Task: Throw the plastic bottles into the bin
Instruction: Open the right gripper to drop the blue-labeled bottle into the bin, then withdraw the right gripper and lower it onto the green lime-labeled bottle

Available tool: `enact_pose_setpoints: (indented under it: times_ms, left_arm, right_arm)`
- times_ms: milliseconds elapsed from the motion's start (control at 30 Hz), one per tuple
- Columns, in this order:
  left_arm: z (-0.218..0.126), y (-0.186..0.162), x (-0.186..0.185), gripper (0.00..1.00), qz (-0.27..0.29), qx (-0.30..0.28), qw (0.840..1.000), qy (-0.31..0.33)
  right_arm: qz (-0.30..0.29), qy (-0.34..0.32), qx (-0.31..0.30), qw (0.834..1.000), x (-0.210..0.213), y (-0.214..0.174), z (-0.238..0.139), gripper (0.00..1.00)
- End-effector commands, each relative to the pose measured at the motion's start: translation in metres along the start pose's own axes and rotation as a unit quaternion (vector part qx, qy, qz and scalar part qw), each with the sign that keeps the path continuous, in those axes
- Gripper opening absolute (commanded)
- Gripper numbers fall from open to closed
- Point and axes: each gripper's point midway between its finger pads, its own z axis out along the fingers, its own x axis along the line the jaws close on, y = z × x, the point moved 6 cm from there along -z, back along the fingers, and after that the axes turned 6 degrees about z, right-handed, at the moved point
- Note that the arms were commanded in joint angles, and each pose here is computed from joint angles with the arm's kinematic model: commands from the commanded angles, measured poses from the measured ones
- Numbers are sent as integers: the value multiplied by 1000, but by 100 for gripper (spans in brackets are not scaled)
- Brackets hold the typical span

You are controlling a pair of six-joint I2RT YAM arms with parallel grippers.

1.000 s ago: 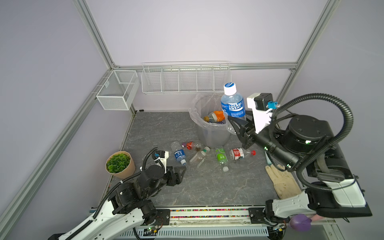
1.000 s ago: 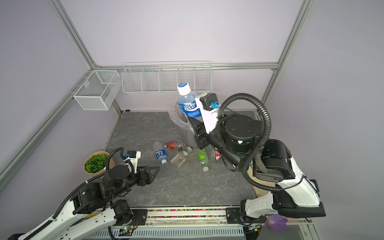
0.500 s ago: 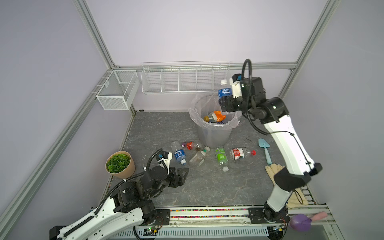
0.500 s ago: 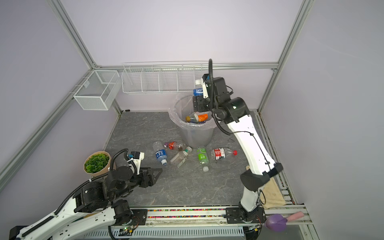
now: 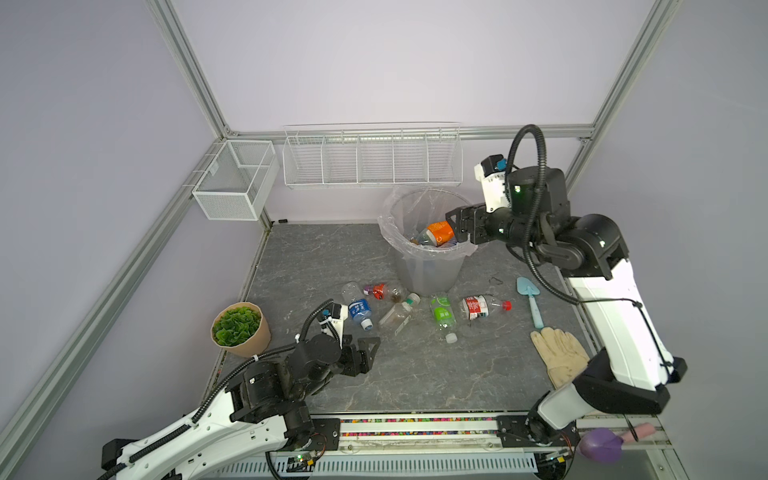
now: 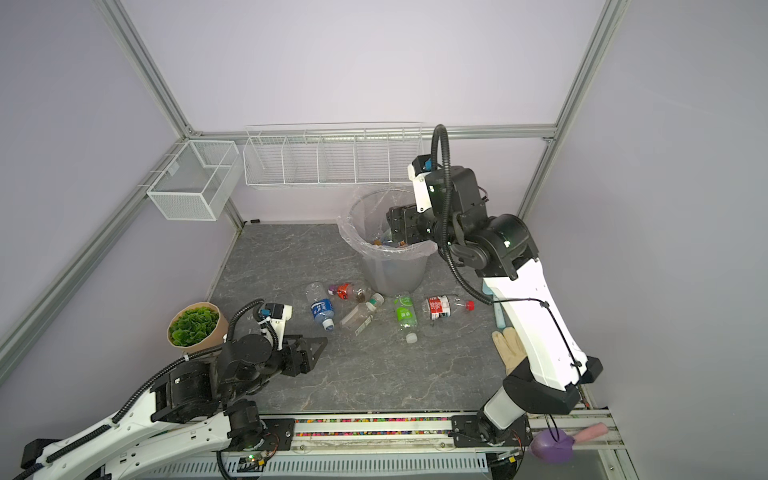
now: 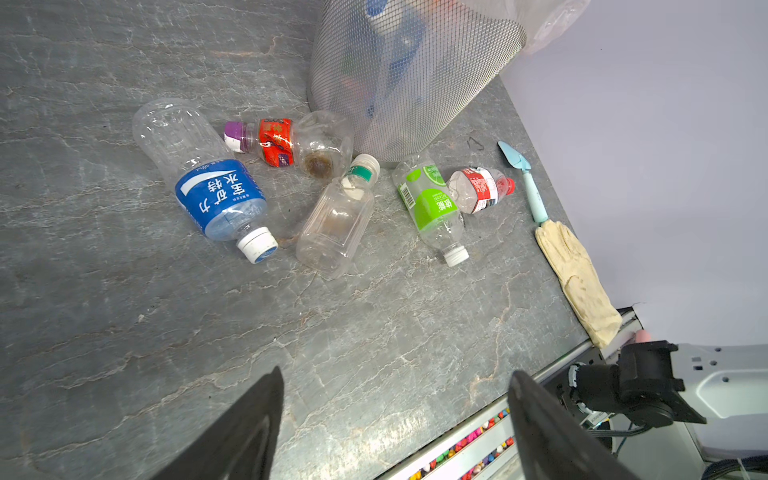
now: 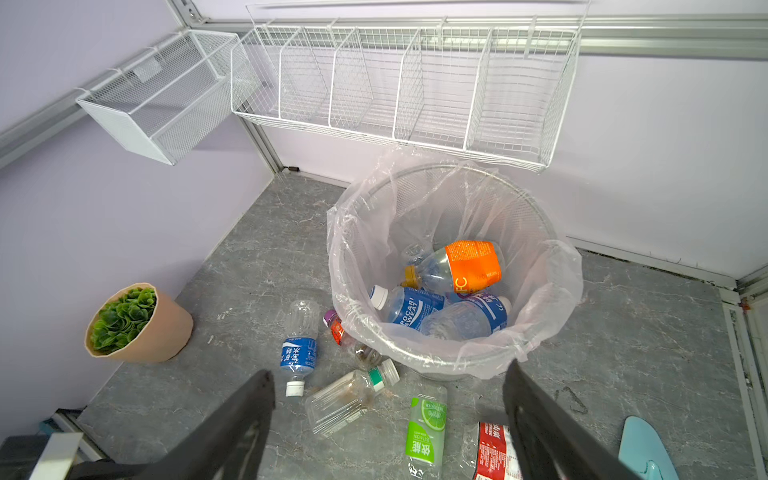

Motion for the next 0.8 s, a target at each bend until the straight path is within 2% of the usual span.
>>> enact_pose_setpoints:
  times_ms: [0, 333, 767]
  left_arm:
    - [-3, 7, -2, 84, -9, -14, 1000, 1]
    - [6, 2, -2, 84, -4, -6, 1000, 10]
    - [21, 0, -8, 85, 12, 9, 1000, 20]
  right_arm:
    - [-3, -8, 33, 999, 2, -22, 20, 88]
    - [16, 3, 26, 1000, -14, -65, -5, 88]
    - [48, -36, 97, 993, -45, -154, 13, 88]
